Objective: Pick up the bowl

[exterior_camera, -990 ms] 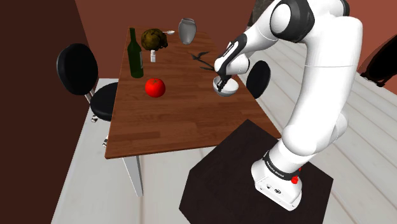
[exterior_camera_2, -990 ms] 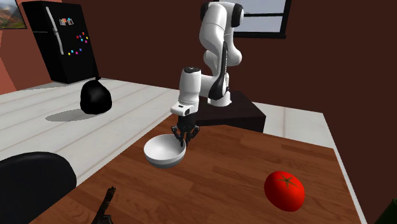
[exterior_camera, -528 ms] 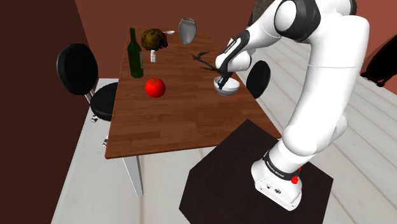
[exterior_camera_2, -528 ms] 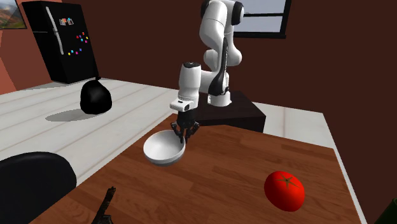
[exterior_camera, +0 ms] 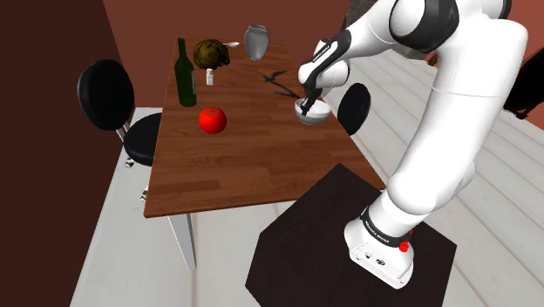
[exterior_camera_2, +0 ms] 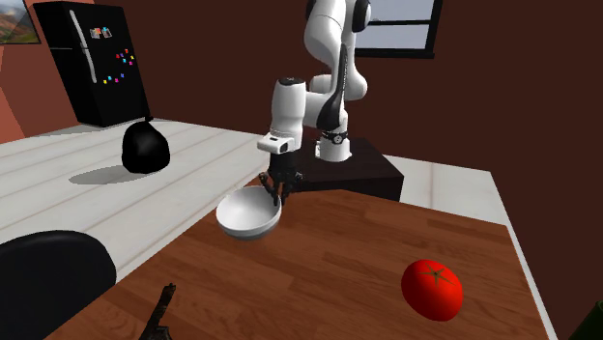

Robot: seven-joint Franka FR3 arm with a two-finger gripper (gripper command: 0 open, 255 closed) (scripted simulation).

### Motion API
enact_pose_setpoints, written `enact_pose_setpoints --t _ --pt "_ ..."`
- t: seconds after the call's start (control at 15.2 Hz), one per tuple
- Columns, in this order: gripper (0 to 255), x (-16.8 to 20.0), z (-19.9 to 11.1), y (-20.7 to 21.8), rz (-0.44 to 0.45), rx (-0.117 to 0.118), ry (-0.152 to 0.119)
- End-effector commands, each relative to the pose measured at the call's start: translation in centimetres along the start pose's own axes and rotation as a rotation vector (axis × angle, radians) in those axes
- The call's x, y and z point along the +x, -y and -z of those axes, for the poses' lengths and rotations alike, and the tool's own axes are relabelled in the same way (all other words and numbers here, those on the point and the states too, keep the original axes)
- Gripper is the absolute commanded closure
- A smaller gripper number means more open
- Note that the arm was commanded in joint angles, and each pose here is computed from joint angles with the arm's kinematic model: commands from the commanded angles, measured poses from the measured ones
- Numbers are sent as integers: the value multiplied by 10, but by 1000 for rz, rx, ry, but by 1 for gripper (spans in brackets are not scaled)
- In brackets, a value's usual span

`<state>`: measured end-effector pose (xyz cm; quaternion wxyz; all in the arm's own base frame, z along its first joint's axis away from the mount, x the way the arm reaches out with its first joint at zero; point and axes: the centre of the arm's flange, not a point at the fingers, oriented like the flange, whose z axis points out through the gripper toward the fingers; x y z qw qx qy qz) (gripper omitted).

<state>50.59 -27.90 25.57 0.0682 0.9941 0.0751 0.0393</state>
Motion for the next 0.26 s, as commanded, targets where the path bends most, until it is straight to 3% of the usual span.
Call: enact_pose_setpoints --t 0.0,0.2 --pt "255 0 11 -2 0 0 0" --pt "255 1 17 -3 0 0 0"
